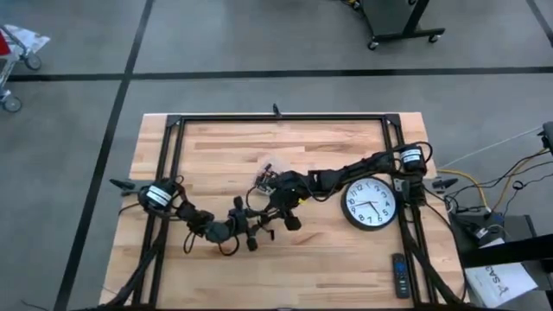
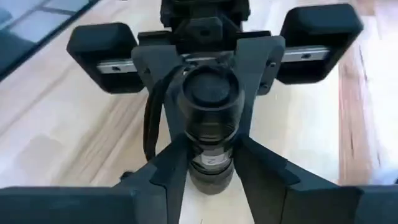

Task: Insert battery
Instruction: Close the black flashlight cover

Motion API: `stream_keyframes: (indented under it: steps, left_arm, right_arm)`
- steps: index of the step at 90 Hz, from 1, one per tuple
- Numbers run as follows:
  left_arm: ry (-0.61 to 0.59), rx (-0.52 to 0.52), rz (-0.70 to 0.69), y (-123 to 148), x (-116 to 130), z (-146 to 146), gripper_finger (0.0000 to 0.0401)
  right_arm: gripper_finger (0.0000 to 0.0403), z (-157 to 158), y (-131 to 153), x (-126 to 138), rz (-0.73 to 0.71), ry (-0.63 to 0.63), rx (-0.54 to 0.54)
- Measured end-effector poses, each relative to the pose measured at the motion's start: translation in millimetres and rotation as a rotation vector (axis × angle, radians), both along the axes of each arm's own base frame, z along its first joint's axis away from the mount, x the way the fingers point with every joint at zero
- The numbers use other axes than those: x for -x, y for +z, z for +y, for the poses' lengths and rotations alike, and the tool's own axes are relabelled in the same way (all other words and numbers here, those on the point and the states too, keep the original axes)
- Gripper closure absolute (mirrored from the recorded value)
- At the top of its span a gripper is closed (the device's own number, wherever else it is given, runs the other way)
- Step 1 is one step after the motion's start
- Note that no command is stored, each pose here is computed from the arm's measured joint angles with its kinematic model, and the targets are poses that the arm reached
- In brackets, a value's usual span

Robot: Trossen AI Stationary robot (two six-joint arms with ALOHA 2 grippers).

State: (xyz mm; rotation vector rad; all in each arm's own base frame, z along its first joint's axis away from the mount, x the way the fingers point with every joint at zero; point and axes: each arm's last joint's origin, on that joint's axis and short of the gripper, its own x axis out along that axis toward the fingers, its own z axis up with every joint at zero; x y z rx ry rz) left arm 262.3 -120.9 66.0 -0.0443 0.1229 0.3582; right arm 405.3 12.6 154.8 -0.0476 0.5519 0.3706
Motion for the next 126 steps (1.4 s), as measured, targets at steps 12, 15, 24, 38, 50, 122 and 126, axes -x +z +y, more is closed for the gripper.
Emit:
stream_keyframes:
  steps: [12, 15, 24, 38, 50, 122, 126]
  left_arm:
    - [0.004, -0.004, 0.001, 0.1, -0.1, 0.0, 0.0301]
    - [0.004, -0.004, 0.001, 0.0, 0.0, 0.0, 0.03]
    - [0.002, -0.004, 0.001, 0.0, 0.1, -0.2, 0.0299]
    - [-0.002, -0.004, 0.002, 0.0, 0.0, -0.2, 0.0301]
    - [-0.003, -0.003, 0.002, 0.1, -0.3, -0.2, 0.03]
    - [-0.003, -0.004, 0.002, 0.1, -0.5, -0.2, 0.03]
    - [-0.003, -0.004, 0.002, 0.1, -0.4, -0.3, 0.0301]
  right_arm:
    - [0.0329, 4.7, -2.8, 2.1, 0.004, -0.007, -0.011]
    - [0.0334, 5.6, -2.8, 2.2, 0.005, -0.008, -0.013]
    - [0.034, 8.5, -1.0, 2.6, 0.007, -0.014, -0.016]
    - [0.0309, 9.3, 7.5, 2.7, -0.005, -0.016, -0.025]
    - [0.0267, 11.3, 24.7, -1.7, -0.078, -0.006, -0.035]
    - [0.0259, 14.5, 18.1, -8.9, -0.109, 0.006, -0.033]
    - [0.0266, 14.5, 18.0, -8.9, -0.109, 0.004, -0.032]
